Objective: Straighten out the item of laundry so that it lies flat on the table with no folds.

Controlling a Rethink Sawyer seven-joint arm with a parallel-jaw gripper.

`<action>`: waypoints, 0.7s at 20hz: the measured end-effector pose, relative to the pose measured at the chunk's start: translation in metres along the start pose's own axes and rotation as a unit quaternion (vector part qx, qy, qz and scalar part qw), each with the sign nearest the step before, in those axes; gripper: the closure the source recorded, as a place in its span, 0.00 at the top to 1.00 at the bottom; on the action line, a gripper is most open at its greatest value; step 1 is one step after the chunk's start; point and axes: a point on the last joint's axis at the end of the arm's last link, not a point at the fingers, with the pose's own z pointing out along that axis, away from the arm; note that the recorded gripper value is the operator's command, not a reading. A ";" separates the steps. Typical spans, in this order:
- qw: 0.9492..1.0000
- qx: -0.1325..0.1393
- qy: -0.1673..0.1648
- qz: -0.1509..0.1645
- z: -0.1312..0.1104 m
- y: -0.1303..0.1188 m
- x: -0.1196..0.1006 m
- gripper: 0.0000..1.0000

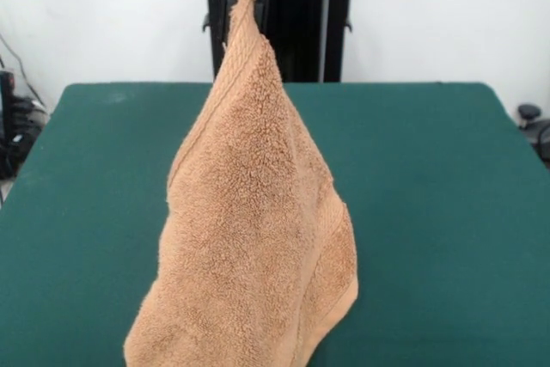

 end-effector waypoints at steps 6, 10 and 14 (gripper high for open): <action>1.000 0.000 -0.010 0.002 0.025 0.002 0.025 0.00; 1.000 0.001 -0.015 0.007 0.042 -0.002 0.043 0.00; 1.000 0.005 -0.019 0.023 0.062 -0.021 0.066 0.00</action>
